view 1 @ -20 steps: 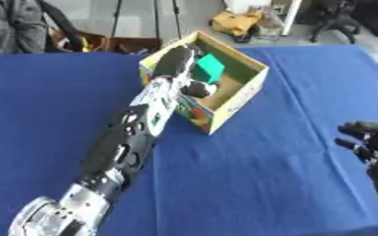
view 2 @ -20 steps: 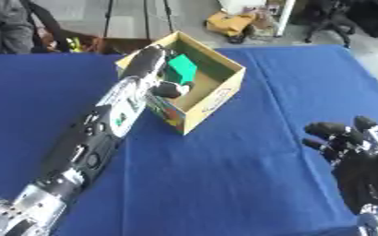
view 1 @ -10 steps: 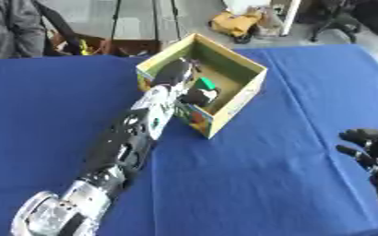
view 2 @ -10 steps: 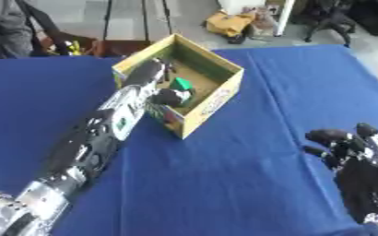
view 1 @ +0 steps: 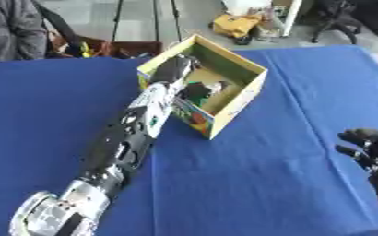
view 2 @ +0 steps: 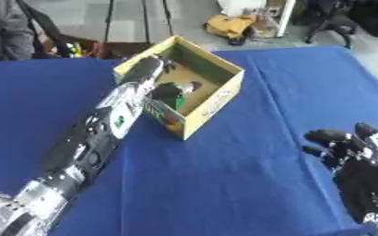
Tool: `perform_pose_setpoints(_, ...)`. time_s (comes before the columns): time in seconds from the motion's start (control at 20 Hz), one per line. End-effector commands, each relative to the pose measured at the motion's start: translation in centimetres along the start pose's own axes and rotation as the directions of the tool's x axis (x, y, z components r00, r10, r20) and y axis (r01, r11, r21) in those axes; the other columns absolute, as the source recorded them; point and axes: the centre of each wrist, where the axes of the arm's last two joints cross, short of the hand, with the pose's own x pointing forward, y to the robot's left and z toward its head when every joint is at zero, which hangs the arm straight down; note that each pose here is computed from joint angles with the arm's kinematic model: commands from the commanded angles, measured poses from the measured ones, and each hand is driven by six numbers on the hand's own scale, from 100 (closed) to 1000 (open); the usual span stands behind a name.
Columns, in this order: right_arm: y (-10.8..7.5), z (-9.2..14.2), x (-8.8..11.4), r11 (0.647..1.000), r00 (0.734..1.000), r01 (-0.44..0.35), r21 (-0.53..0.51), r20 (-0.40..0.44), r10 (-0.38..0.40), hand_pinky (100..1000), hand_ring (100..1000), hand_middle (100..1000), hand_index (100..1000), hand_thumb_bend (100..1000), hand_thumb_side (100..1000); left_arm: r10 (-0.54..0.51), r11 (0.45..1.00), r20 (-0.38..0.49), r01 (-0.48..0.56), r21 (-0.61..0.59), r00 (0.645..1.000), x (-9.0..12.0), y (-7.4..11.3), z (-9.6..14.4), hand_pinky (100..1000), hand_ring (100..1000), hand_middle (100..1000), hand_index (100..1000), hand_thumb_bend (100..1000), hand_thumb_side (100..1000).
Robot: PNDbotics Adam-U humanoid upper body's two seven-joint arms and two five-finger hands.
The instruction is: Pick up objects on the table and place them in the box.
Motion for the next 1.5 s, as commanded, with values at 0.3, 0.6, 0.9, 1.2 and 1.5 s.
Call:
perform_pose_setpoints(0.3, -1.2, 0.9, 0.0, 0.998, 1.0, -0.027, -0.052, -0.008, 0.026, 773, 810, 672, 673, 100, 1000, 0.348, 0.913, 0.236, -0.385, 0.133, 0.907, -1.5, 8.0, 4.6, 804, 580, 505, 689, 456, 818)
perform_pose_setpoints(0.6, -1.7, 1.5, -0.3, 0.996, 0.999, -0.039, -0.082, -0.018, 0.038, 774, 810, 672, 673, 100, 1000, 0.56, 0.794, 0.282, -0.602, 0.084, 0.779, -5.5, 10.4, 12.5, 798, 565, 501, 697, 411, 880)
perform_pose_setpoints(0.9, -1.9, 1.9, -0.5, 0.994, 0.999, -0.039, -0.098, -0.026, 0.037, 774, 810, 672, 673, 100, 1000, 0.693, 0.694, 0.132, -0.706, 0.141, 0.709, -9.5, 8.5, 18.0, 801, 558, 496, 696, 397, 939)
perform_pose_setpoints(1.2, -2.1, 2.2, -0.6, 0.993, 0.999, -0.038, -0.115, -0.026, 0.035, 773, 809, 671, 672, 100, 1000, 0.749, 0.644, 0.057, -0.746, 0.172, 0.66, -10.7, 6.6, 20.4, 803, 553, 492, 694, 397, 982)
perform_pose_setpoints(1.5, -2.1, 2.3, -0.5, 0.993, 0.999, -0.038, -0.114, -0.025, 0.035, 773, 809, 669, 671, 100, 1000, 0.761, 0.631, 0.043, -0.754, 0.18, 0.647, -10.9, 6.2, 20.8, 802, 547, 486, 687, 399, 1000)
